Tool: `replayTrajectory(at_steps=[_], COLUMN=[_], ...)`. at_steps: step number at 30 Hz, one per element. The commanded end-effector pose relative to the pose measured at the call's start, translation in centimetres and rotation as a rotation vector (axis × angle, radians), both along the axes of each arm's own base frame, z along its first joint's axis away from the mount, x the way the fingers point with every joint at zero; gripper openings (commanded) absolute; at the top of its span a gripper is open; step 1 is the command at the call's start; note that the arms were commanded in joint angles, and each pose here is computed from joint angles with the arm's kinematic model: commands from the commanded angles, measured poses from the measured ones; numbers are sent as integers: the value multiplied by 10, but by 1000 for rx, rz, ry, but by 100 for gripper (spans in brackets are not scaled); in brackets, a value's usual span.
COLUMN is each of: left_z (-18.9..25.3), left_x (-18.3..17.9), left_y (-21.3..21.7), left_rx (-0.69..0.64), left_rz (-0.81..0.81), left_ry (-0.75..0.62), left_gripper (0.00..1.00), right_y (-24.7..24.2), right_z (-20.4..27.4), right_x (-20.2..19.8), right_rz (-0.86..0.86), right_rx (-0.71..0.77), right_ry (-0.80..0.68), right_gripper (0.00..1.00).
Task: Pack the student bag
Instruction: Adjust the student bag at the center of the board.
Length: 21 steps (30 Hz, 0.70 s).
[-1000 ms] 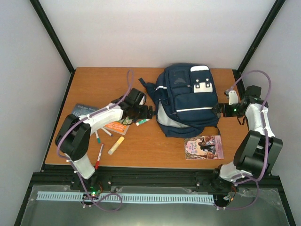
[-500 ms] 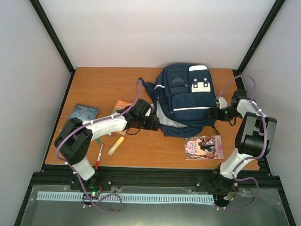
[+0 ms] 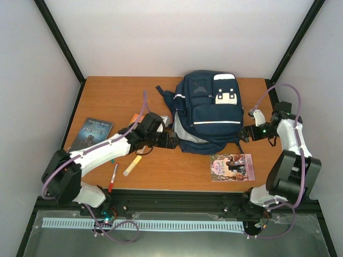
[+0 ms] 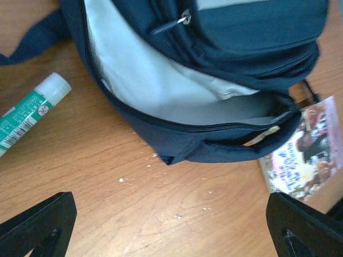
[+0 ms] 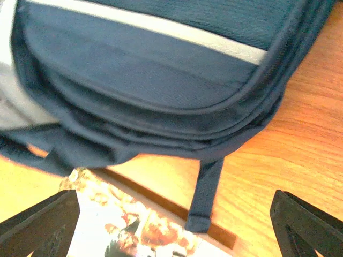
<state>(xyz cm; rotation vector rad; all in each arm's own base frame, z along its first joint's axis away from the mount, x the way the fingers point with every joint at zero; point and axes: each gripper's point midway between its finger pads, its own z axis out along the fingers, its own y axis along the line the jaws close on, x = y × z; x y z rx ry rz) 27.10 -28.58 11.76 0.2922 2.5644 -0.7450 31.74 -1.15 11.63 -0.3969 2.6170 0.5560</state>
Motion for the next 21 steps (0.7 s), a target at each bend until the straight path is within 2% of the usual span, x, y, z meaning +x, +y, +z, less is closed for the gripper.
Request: replayTrajectory(at_steps=[1, 4, 7, 10, 15, 18, 21], left_z=[25, 25, 42, 70, 125, 143, 124], left_x=[-17, -38, -48, -51, -30, -9, 12], left_y=[6, 9, 10, 14, 47, 76, 108], left_rx=[-3, 45, 63, 1, 13, 109, 269], left_rz=[4, -68, -133, -137, 28, 177, 383], left_ry=[49, 63, -61, -194, -411, -529, -536], left_gripper=[100, 100, 100, 100, 100, 100, 100], right_y=[15, 20, 25, 32, 46, 51, 57], right_z=[19, 33, 42, 49, 65, 74, 77], right_x=[-41, -57, -67, -73, -73, -69, -75], right_rz=[183, 242, 284, 313, 327, 330, 424], right_rx=[-40, -82, -114, -115, -30, 16, 32], right_ry=[-44, -111, -185, -241, -283, -296, -302], right_gripper=[99, 100, 100, 100, 96, 95, 93])
